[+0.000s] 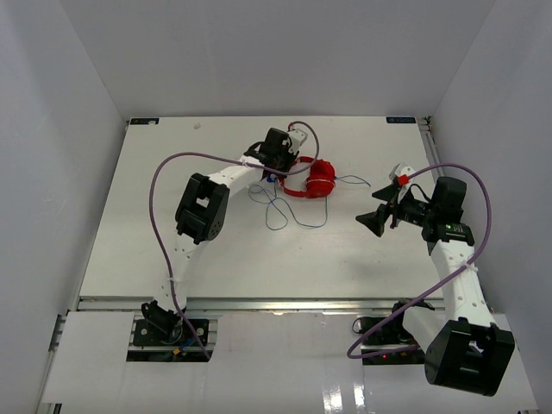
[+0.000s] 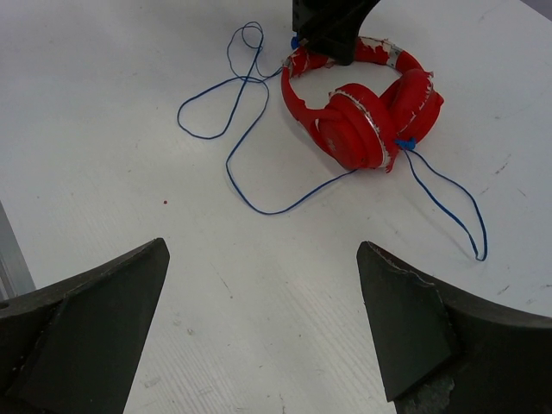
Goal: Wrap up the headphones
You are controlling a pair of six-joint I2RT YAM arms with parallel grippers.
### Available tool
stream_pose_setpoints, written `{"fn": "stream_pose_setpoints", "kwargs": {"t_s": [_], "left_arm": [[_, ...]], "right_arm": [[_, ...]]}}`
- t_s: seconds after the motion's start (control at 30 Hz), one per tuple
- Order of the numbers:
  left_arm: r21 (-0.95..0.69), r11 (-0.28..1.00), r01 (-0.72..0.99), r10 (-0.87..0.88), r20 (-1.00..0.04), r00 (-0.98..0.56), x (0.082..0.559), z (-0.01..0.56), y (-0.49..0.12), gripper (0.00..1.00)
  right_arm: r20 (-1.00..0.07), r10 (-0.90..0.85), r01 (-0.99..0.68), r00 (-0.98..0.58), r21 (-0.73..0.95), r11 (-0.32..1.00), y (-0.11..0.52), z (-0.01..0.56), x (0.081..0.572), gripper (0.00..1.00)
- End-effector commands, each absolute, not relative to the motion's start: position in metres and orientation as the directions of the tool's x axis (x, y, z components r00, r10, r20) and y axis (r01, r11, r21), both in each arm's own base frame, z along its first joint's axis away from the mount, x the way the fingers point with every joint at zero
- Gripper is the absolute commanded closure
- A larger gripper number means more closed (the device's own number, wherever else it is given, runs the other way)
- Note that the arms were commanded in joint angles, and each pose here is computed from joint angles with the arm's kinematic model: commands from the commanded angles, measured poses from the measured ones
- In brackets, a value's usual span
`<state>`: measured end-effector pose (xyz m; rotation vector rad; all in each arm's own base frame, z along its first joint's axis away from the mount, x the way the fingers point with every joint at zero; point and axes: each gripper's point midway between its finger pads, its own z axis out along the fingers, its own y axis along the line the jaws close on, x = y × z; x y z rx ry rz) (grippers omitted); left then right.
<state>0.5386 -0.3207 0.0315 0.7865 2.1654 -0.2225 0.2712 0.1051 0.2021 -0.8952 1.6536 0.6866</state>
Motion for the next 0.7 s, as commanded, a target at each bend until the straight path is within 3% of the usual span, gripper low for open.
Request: {"fn": "stream_pose_setpoints", "kwargs": {"t_s": [0.0,0.47,0.67], "left_arm": [[0.165,0.774,0.611,0.576,-0.584,-0.572,0.491,0.006,-0.276,0.62],[0.02,0.811,0.585,0.509,-0.516,-0.688,0.427,0.009,-0.261,0.4],[-0.058,0.892,0.447,0.385,-0.418,-0.823,0.406,0.009,-0.255,0.37]], "right_arm": [[-0.973,-0.202,-0.846,-0.11,-0.015,0.533,0.107,0.207,0.269,0.04],[-0.973,-0.199,-0.841,-0.117,-0.01,0.541,0.104,0.205,0.269,0.04],[-0.973,-0.198,-0.842,-0.117,-0.009,0.54,0.104,0.204,0.27,0.04]]}}
